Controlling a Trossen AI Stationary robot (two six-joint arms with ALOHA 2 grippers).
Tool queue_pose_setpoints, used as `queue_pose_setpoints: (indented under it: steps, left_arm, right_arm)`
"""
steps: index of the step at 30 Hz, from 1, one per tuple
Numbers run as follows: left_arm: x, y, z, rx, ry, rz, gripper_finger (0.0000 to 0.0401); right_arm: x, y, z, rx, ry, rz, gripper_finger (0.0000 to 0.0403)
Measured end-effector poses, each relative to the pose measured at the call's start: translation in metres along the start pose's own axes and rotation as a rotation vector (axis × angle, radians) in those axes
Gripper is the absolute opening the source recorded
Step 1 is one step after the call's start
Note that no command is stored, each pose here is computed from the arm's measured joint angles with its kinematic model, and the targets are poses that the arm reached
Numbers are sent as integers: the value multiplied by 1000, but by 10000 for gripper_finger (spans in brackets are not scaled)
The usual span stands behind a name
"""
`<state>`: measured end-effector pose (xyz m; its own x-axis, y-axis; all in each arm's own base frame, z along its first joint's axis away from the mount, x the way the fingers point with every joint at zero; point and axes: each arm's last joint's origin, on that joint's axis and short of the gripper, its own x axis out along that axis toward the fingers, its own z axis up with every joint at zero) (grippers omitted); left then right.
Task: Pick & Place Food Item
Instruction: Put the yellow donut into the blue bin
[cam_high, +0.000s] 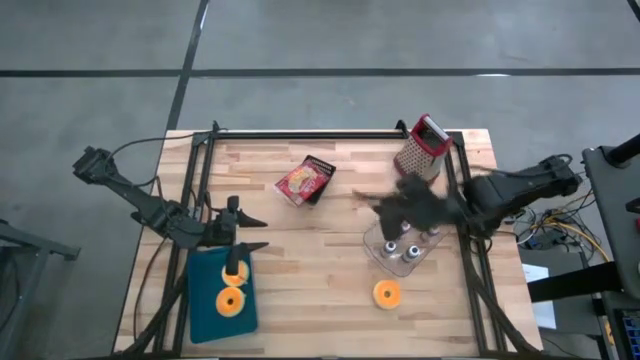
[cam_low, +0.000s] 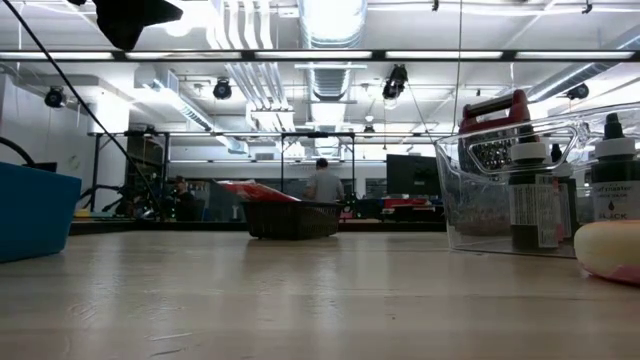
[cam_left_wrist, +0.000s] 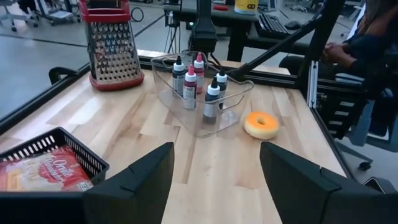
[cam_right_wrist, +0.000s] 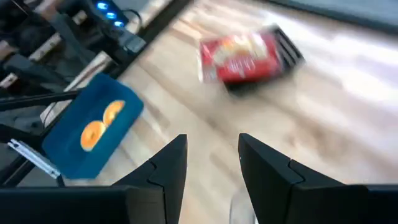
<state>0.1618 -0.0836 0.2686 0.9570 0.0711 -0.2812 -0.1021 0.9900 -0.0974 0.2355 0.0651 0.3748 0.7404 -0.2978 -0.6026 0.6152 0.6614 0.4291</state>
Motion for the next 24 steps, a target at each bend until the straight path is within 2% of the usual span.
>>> queue_pose_setpoints:
  steps: [2,7,11,15,19,24]
  left_arm:
    - [0,0,0,-6,0,0,243]
    - [1,0,-1,-15,3,1,243]
    - [1,0,-1,-65,5,2,243]
    - [1,0,-3,-88,9,3,243]
    - [2,0,-4,-115,3,1,243]
    - [2,-1,-2,-147,-11,-13,243]
  right_arm:
    - [-16,8,-14,68,20,-28,139]
    - [-40,37,-53,155,-19,52,139]
    - [-48,56,-87,215,-79,88,139]
    - [-42,66,-119,332,-14,72,139]
    - [-24,67,-147,421,109,-65,139]
    - [-11,52,-171,552,259,-392,139]
